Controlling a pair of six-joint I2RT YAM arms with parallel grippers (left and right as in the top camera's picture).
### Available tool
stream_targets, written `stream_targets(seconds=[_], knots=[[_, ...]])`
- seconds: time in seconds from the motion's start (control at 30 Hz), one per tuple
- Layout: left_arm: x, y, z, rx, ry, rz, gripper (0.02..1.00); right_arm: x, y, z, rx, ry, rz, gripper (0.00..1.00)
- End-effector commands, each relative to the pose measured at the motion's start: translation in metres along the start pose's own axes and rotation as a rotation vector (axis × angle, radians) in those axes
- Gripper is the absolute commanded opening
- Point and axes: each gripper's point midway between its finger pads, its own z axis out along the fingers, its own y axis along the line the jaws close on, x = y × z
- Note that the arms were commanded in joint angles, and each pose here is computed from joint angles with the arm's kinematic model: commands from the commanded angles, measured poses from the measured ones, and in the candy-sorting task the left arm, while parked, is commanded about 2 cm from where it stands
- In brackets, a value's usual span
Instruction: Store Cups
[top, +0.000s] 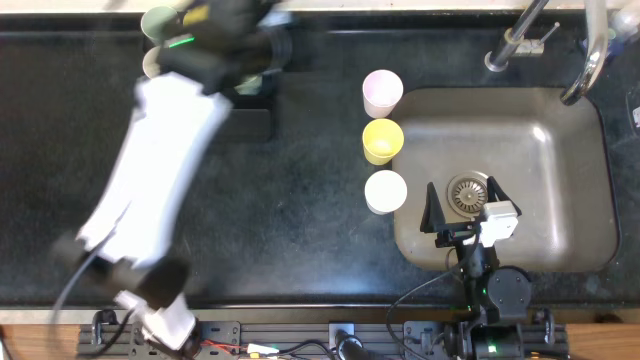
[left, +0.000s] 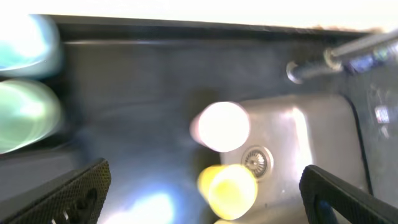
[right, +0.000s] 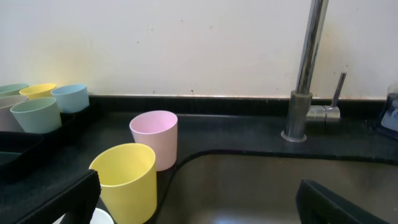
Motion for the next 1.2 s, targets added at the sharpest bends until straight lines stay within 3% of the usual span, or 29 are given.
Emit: stream_targets(seconds=[0.03,0.17,0.47,0.77,1.2], knots=[[0.027,-0.050,0.082,-0.035,0.099,0.045,0.998,0.004,0.000,0.000,-0.005,0.001,0.004,0.998],[0.041,-0.048,0.117,-0.072,0.150,0.006,1.000,0.004,0.001,0.000,-0.005,0.001,0.004,0.998],[0.059,-0.004,0.134,-0.241,0.213,-0.174,1.000,0.004,0.001,0.000,-0.005,0.001,0.004,0.998],[0.087,0.000,0.173,-0.220,0.317,-0.218,1.000,0.004,0.001,0.000,-0.005,0.001,0.004,0.998],[0.098,0.014,0.192,-0.246,0.357,-0.253,1.000,0.004,0.001,0.000,-0.005,0.001,0.004,0.998]])
